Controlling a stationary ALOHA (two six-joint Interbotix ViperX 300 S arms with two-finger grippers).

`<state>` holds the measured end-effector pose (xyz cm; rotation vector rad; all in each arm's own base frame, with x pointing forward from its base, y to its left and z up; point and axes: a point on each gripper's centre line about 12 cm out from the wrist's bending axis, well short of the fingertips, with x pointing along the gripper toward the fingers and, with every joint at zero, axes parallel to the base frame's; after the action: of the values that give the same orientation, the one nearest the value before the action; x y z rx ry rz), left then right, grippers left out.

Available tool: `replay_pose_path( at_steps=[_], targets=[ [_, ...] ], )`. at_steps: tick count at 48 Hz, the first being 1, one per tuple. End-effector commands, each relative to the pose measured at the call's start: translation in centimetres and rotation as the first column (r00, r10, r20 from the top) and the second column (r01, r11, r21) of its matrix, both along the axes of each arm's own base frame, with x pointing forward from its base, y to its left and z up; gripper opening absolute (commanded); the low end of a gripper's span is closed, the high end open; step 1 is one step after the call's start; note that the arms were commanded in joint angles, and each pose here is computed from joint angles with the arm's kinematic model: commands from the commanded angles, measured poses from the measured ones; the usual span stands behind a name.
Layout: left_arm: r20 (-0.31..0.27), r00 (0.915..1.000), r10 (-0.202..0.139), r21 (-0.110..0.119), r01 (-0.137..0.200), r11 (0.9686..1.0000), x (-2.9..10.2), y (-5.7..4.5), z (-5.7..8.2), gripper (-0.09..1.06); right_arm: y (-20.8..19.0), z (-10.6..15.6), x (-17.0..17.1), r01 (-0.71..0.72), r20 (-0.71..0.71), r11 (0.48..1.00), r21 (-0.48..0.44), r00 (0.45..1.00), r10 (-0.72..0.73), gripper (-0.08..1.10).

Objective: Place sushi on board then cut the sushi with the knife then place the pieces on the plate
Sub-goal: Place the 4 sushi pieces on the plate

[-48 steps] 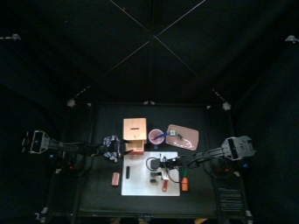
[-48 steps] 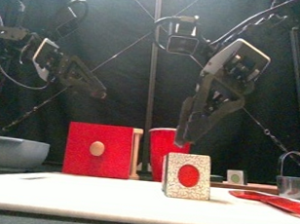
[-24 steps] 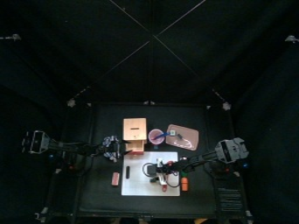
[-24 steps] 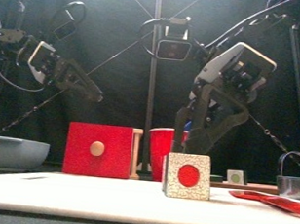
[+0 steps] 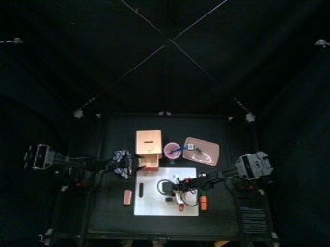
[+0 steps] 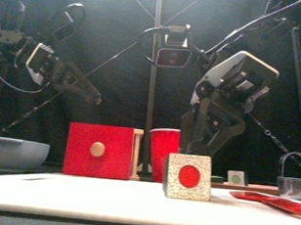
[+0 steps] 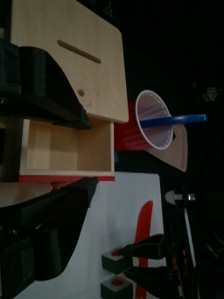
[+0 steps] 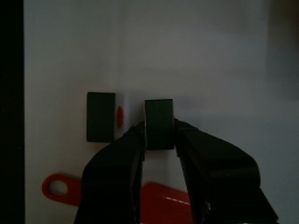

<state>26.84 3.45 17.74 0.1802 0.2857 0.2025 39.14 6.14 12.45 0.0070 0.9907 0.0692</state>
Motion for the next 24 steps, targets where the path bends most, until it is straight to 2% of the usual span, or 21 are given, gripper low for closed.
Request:
replay_pose_path(
  at_steps=[1, 10, 19, 24],
  targets=[
    [0.019, 0.9998, 0.001, 0.002, -0.001, 1.0000, 0.2, 0.0, 0.5, 0.85, -0.4, 3.9, -0.7, 0.020, 0.020, 1.000, 0.006, 1.000, -0.020, 0.61],
    [0.019, 0.9998, 0.006, 0.004, -0.006, 1.0000, 0.2, 0.2, 0.5, 0.85, -2.8, 7.3, -5.5, 0.080, -0.086, 0.997, -0.025, 0.993, -0.081, 0.60],
    [0.017, 0.9998, 0.010, 0.006, -0.010, 0.9999, 0.2, 0.3, 0.5, 0.85, -7.3, 10.1, -10.0, 0.215, -0.041, 0.976, -0.020, 0.976, -0.216, 0.60],
    [0.017, 0.9998, 0.011, 0.005, -0.011, 0.9999, 0.2, 0.3, 0.5, 0.85, -10.1, 10.2, -13.5, 0.317, -0.047, 0.948, -0.030, 0.947, -0.318, 0.60]
  ],
)
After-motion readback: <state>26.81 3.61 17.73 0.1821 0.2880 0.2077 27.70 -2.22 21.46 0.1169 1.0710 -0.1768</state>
